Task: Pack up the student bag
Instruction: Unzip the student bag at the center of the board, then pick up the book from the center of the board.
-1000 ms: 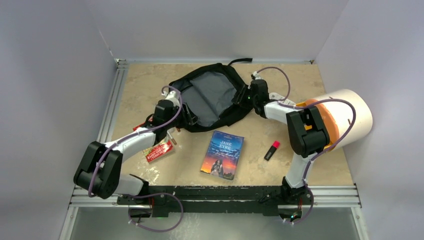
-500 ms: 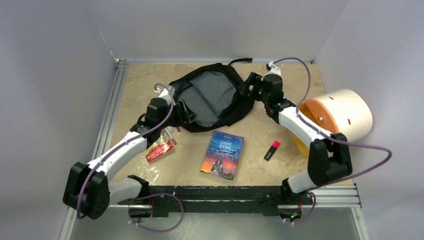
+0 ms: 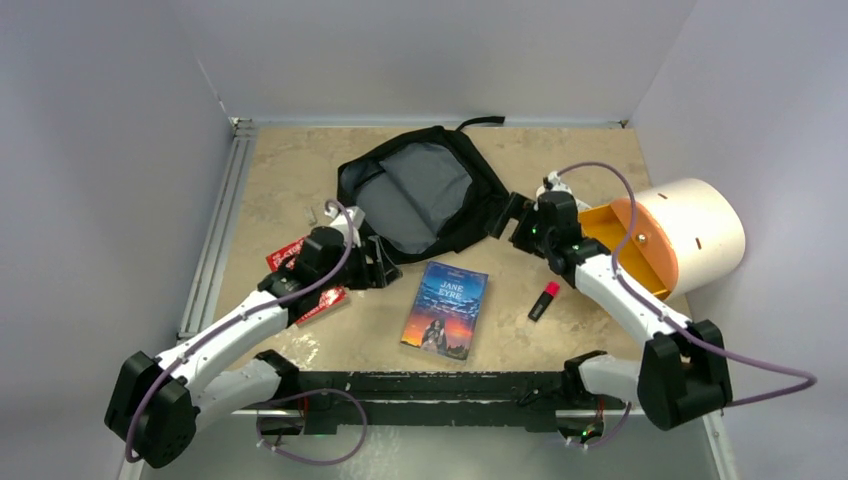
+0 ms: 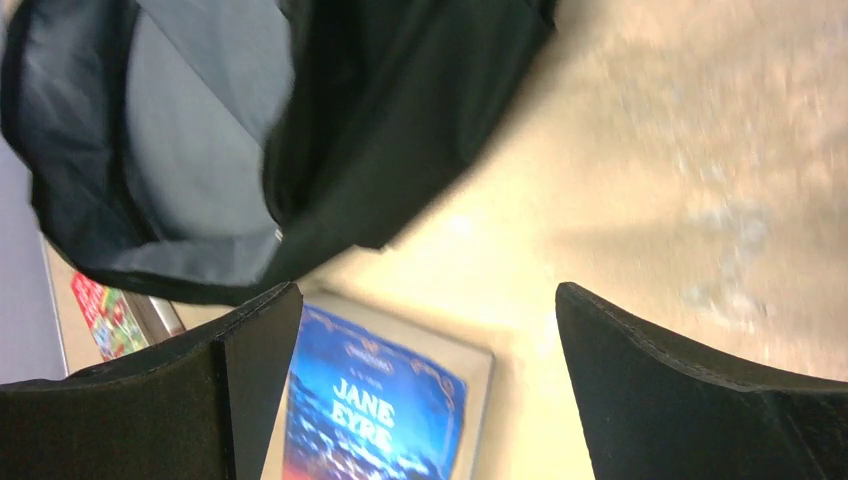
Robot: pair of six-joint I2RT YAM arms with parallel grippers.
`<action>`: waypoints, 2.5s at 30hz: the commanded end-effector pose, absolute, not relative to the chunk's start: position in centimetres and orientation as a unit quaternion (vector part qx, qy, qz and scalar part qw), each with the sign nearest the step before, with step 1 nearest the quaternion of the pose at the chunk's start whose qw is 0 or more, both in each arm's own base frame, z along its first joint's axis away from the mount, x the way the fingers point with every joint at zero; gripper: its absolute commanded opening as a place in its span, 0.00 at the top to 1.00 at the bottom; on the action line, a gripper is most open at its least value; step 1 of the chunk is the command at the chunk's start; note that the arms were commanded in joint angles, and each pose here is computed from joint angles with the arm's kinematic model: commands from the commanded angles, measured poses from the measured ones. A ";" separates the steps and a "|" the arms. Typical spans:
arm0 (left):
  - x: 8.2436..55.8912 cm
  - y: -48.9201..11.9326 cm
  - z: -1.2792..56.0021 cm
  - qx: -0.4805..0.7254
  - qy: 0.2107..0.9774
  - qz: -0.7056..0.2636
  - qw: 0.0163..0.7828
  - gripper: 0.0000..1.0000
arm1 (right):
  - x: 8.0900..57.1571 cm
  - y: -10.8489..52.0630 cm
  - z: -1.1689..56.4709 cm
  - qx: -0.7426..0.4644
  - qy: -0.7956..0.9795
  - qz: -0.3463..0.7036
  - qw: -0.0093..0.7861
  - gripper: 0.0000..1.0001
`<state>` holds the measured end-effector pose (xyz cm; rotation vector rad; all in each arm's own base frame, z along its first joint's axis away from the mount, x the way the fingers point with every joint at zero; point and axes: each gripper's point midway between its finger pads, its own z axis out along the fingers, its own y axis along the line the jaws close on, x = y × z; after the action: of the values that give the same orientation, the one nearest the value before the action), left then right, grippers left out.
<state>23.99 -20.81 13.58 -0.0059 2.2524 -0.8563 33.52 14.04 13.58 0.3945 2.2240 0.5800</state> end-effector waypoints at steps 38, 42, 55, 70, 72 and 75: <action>17.4 -29.8 4.0 0.084 0.909 -0.343 0.221 0.55 | 16.4 21.0 2.8 0.181 0.914 0.316 0.178 0.27; 17.4 -30.3 4.1 0.090 0.907 -0.348 0.220 0.58 | 16.6 20.6 2.2 0.176 0.920 0.297 0.184 0.38; 17.4 -31.1 4.9 0.089 0.900 -0.365 0.222 0.59 | 17.1 19.9 2.5 0.172 0.919 0.286 0.211 0.90; 17.8 -30.0 6.3 0.029 0.894 -0.375 0.245 0.36 | 16.5 21.3 6.1 0.190 0.885 0.368 0.210 1.00; 17.7 -29.7 6.3 0.018 0.893 -0.377 0.245 0.31 | 16.4 21.6 6.6 0.193 0.879 0.382 0.209 1.00; 17.6 -29.4 6.3 0.006 0.891 -0.385 0.241 0.27 | 16.1 22.1 7.2 0.197 0.871 0.404 0.200 1.00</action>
<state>16.95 -29.06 4.85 0.0897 2.5028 -0.9826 16.44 20.51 5.18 0.5389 2.4726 0.9735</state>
